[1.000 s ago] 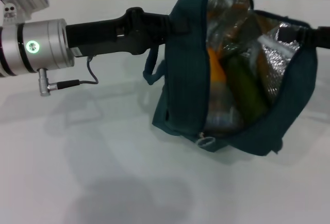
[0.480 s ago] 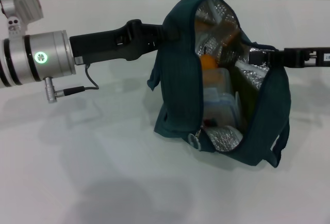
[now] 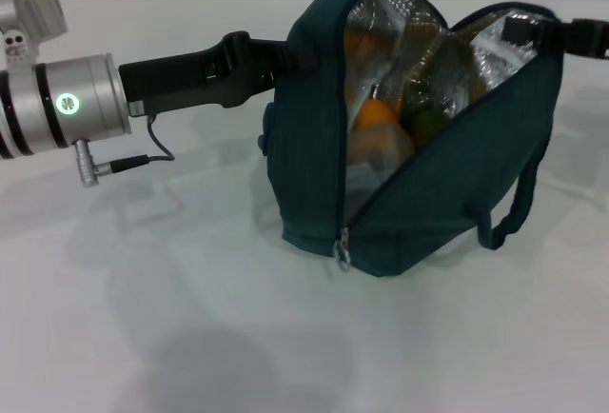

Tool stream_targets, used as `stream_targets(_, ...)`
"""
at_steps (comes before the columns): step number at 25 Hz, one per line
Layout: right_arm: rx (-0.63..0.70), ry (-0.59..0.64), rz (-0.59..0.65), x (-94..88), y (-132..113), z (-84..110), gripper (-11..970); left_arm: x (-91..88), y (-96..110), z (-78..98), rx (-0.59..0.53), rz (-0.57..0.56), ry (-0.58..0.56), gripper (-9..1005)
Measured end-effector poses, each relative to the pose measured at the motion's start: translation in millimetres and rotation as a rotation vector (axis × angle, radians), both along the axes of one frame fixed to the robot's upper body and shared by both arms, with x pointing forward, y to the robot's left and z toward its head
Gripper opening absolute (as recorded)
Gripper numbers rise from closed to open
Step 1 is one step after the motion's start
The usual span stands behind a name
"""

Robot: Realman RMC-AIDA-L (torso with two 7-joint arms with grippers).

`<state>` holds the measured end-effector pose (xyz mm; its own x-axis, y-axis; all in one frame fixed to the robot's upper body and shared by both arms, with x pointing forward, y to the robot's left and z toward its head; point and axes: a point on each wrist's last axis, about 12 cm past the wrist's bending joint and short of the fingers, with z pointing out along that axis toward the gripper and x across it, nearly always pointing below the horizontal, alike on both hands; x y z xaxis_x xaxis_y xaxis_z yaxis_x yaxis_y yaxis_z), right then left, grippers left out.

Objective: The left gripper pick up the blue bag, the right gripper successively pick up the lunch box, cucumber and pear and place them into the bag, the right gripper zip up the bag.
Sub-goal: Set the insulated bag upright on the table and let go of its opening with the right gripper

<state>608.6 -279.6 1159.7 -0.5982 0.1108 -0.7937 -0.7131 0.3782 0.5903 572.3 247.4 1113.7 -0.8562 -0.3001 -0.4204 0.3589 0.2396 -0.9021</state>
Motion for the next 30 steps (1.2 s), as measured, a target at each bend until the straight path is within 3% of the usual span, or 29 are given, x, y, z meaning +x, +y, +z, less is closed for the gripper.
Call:
stream_targets(8,-0.044,-0.040,-0.008,-1.0,1,-6.9,14,2.1,1,-0.5,0.009,0.015,0.000,67)
stream_targets(17,-0.039,-0.069,-0.043,1.0,-3,-5.3,254,1.1,3,-2.2,0.011,0.026,0.005,67)
stream_targets(25,-0.019,-0.130,-0.109,-3.4,-25,3.9,471,-0.4,8,-3.8,0.006,0.047,0.009,66)
stream_targets(30,-0.011,-0.210,-0.069,-16.6,-34,5.0,577,2.0,9,-4.2,0.017,0.067,0.007,66)
